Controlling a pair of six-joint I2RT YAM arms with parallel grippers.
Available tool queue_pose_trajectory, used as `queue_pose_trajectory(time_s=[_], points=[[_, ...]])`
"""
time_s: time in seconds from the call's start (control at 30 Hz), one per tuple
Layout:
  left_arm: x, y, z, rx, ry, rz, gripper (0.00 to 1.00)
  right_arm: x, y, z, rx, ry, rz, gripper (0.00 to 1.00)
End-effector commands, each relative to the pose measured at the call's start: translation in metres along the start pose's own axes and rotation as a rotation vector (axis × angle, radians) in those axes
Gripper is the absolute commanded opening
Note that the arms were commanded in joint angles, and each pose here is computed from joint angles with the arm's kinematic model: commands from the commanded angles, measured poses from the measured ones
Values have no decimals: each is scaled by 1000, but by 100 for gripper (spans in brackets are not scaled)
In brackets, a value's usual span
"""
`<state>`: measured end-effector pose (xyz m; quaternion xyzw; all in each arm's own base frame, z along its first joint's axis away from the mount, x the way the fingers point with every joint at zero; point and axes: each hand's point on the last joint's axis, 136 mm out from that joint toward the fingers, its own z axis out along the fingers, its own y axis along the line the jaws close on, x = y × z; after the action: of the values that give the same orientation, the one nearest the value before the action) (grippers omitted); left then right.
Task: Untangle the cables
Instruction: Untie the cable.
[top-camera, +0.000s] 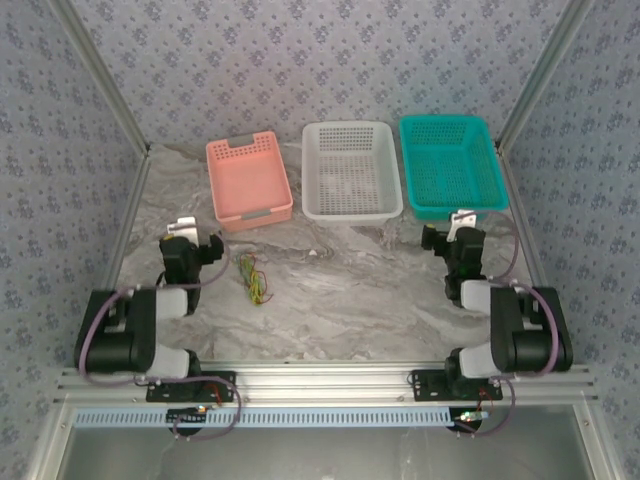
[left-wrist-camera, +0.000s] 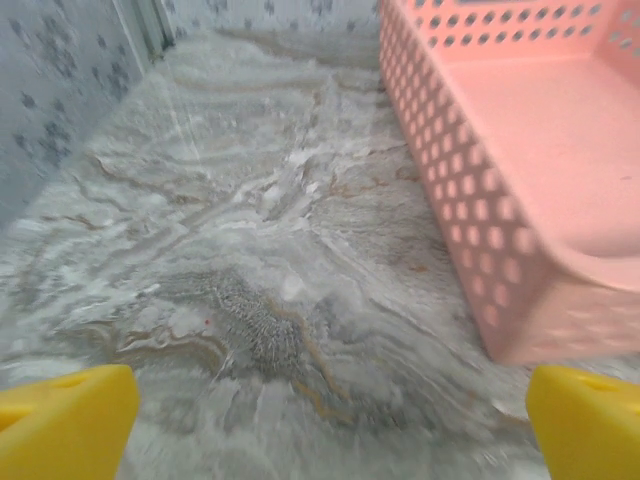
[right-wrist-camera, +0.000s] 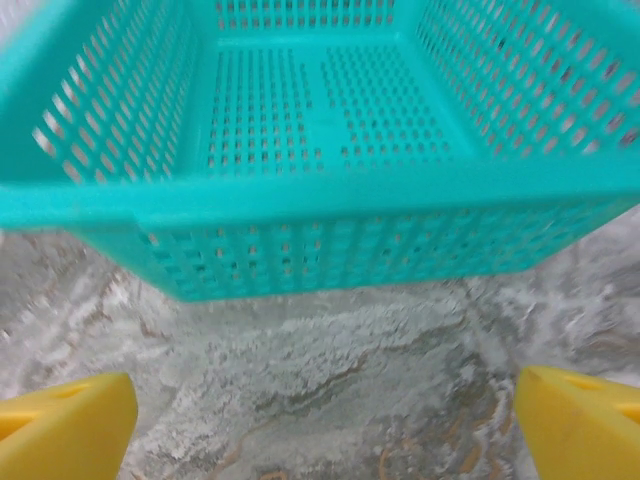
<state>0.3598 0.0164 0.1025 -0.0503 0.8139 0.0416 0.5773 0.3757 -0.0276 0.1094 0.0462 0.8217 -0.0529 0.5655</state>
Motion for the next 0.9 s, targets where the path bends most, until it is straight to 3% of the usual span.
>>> queue_pose_trajectory(time_s=[0.0, 0.07, 0.17, 0.3, 0.37, 0.43, 0.5, 0.57, 0.63, 0.73, 0.87], points=[[-31, 1, -31, -26, -93, 6, 99, -17, -11, -22, 70, -49, 26, 99], [-51, 0, -54, -36, -127, 14, 99, -44, -17, -43, 107, -107, 46, 99], [-109, 2, -99, -14, -242, -32, 99, -110, -18, -93, 123, -210, 81, 99], [-192, -8, -154, 52, -333, -44, 99, -202, 1, -175, 12, -356, 94, 99], [-223, -16, -168, 79, -298, -68, 99, -230, 12, -200, -73, -346, 160, 99], [-237, -6, -176, 9, -121, -266, 99, -246, 30, -216, -213, -235, 302, 99], [-232, -17, -176, 34, 66, -352, 99, -243, 56, -224, -363, -98, 429, 99], [-220, -45, -167, 161, 184, -396, 99, -235, 87, -230, -548, -25, 390, 98], [-197, -65, -164, 245, 347, -444, 94, -214, 97, -230, -564, 114, 426, 84], [-139, -67, -172, 162, 559, -426, 85, -180, 123, -244, -606, 250, 366, 70], [-49, -54, -187, 42, 701, -412, 80, -115, 178, -264, -659, 391, 182, 67]])
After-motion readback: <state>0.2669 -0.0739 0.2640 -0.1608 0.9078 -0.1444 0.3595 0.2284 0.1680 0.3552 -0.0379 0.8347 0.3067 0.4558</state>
